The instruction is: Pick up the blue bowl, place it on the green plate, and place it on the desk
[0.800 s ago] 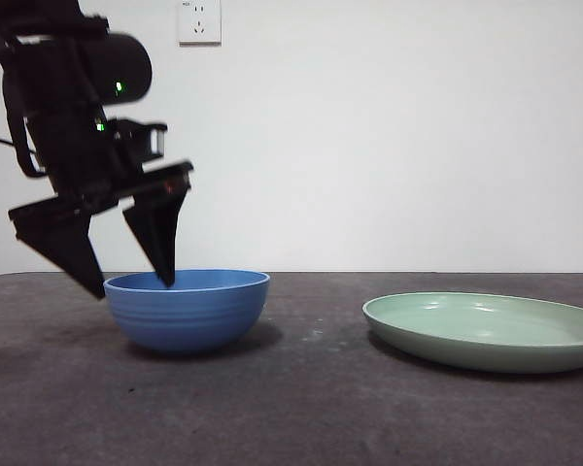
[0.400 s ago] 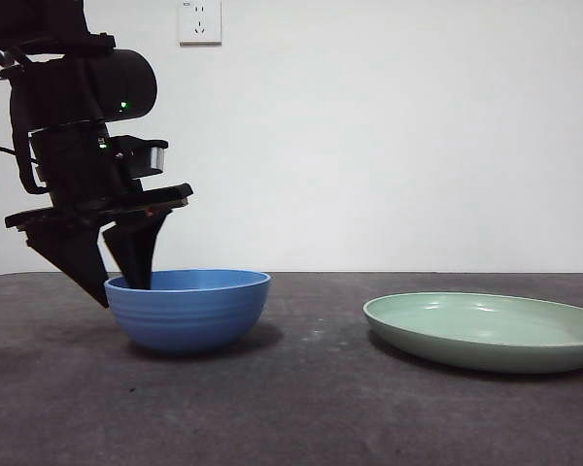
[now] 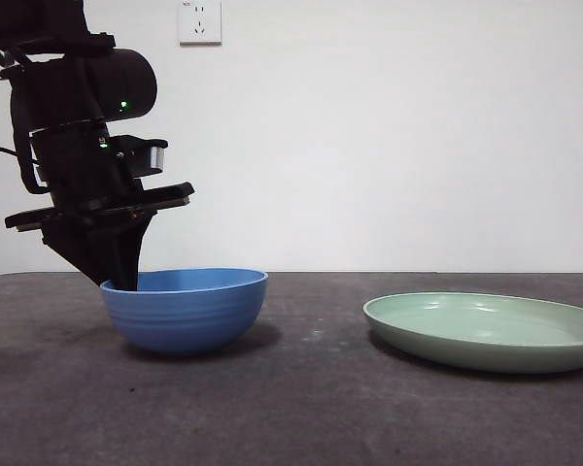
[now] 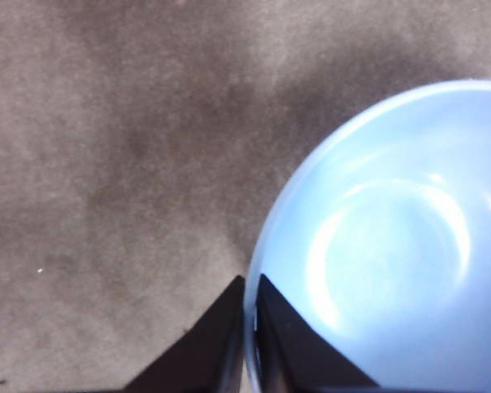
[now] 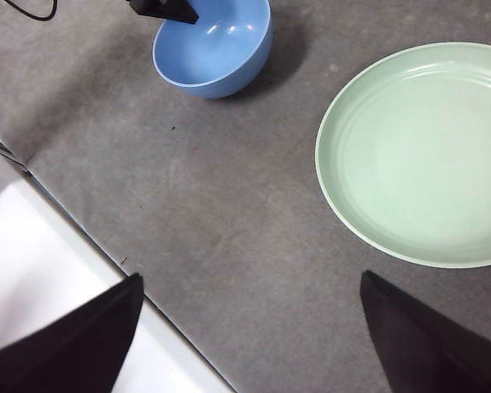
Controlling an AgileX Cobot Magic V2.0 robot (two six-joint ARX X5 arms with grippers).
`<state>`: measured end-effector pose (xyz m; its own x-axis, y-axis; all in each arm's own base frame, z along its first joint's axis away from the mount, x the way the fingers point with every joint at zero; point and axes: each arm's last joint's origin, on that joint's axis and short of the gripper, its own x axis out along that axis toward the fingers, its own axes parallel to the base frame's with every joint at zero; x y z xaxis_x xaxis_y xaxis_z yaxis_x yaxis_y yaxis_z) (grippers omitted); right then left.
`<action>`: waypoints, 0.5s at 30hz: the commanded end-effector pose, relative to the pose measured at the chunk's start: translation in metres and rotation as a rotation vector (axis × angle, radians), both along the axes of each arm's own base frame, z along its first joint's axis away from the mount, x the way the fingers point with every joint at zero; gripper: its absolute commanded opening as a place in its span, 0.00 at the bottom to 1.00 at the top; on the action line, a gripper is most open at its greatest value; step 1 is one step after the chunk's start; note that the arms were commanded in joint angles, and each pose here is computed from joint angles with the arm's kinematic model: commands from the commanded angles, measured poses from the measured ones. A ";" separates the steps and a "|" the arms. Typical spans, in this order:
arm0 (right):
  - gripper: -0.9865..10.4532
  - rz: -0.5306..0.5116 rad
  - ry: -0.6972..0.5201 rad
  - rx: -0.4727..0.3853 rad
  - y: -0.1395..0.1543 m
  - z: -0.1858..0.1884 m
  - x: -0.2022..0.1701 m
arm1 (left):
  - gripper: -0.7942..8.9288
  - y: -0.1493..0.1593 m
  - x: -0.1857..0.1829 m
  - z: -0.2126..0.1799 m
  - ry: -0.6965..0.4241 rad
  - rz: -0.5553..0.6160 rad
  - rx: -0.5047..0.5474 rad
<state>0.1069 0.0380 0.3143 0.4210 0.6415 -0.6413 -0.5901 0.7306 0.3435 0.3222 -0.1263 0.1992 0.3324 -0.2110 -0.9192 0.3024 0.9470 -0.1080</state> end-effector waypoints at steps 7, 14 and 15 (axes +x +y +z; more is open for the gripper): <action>0.46 0.004 -0.020 0.007 0.001 0.005 0.001 | 0.10 -0.006 -0.008 0.041 -0.101 -0.007 -0.084; 0.46 0.003 -0.020 0.007 0.001 0.005 0.001 | 0.10 -0.032 -0.026 0.083 -0.143 -0.115 -0.199; 0.46 0.002 -0.019 0.007 0.001 0.005 0.001 | 0.10 -0.038 -0.027 0.087 -0.155 -0.130 -0.208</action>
